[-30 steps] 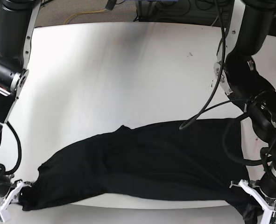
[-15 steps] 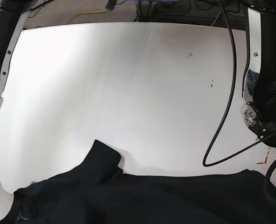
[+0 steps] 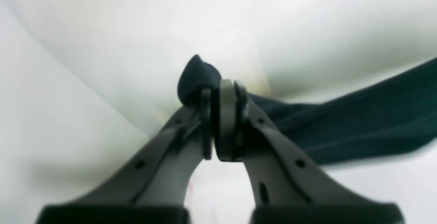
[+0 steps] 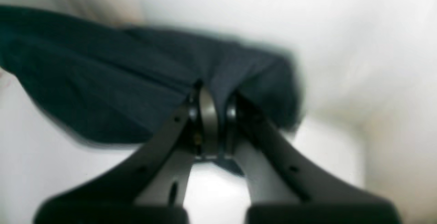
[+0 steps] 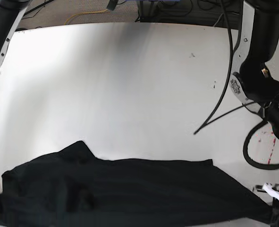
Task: Fold the T-shirt properly
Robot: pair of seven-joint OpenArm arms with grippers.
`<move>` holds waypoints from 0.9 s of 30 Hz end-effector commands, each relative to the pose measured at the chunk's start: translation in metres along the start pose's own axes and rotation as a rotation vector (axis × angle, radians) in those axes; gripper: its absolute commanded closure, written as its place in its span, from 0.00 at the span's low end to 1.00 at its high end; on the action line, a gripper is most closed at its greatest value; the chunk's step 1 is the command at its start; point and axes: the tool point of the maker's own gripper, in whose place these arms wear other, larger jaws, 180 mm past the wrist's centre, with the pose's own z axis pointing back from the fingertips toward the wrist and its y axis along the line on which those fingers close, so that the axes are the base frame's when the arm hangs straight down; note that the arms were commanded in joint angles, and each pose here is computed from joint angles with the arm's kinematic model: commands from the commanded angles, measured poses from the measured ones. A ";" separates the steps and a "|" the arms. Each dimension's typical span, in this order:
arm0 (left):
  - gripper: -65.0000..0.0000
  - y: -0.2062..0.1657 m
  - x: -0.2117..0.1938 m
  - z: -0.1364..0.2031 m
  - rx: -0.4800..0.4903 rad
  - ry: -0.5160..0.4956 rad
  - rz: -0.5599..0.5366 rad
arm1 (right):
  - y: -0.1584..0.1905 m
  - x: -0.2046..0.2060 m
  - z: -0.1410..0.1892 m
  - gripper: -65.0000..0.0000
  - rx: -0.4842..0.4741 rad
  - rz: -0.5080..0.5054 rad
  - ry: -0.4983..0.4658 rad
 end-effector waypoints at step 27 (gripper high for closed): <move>1.00 -0.062 -0.287 0.136 -0.191 0.599 0.251 | 0.118 -0.277 0.059 1.00 0.016 -0.311 0.274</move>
